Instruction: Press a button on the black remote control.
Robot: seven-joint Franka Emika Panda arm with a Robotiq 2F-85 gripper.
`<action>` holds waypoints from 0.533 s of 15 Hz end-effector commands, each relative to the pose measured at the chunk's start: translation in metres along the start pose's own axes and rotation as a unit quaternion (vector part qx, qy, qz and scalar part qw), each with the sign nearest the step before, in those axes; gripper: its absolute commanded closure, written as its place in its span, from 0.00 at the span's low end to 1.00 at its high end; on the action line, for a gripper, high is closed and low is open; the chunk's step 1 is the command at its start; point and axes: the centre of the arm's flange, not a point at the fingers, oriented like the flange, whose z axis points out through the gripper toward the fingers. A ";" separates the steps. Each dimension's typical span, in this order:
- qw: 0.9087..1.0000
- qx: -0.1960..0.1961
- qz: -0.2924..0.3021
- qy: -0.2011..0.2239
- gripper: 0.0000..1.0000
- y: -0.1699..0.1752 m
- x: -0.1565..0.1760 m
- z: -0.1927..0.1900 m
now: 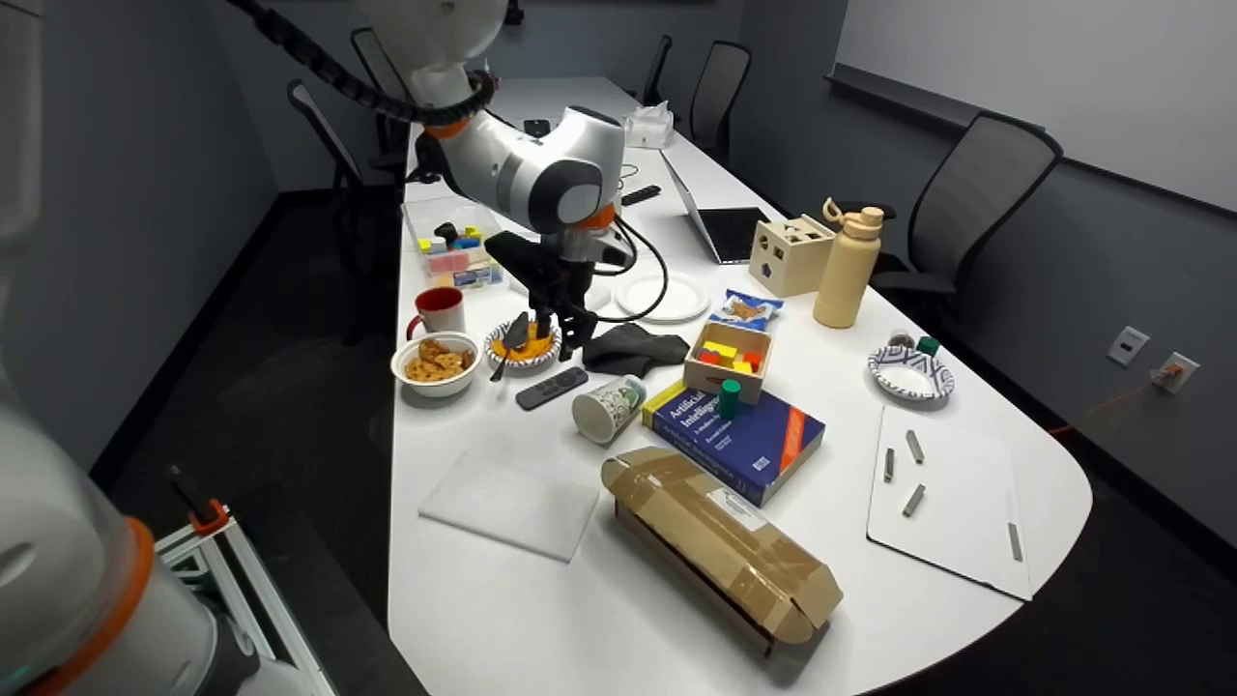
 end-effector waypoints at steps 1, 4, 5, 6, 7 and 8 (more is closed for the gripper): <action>1.000 -0.016 -0.007 0.004 0.66 -0.019 0.046 0.026; 0.999 -0.026 -0.033 -0.005 0.89 -0.042 0.069 0.048; 0.999 -0.029 -0.043 -0.008 0.98 -0.051 0.075 0.055; 0.998 -0.033 -0.053 -0.010 1.00 -0.060 0.079 0.062; 0.997 -0.039 -0.060 -0.013 1.00 -0.069 0.080 0.066; 0.997 -0.042 -0.068 -0.013 1.00 -0.074 0.084 0.073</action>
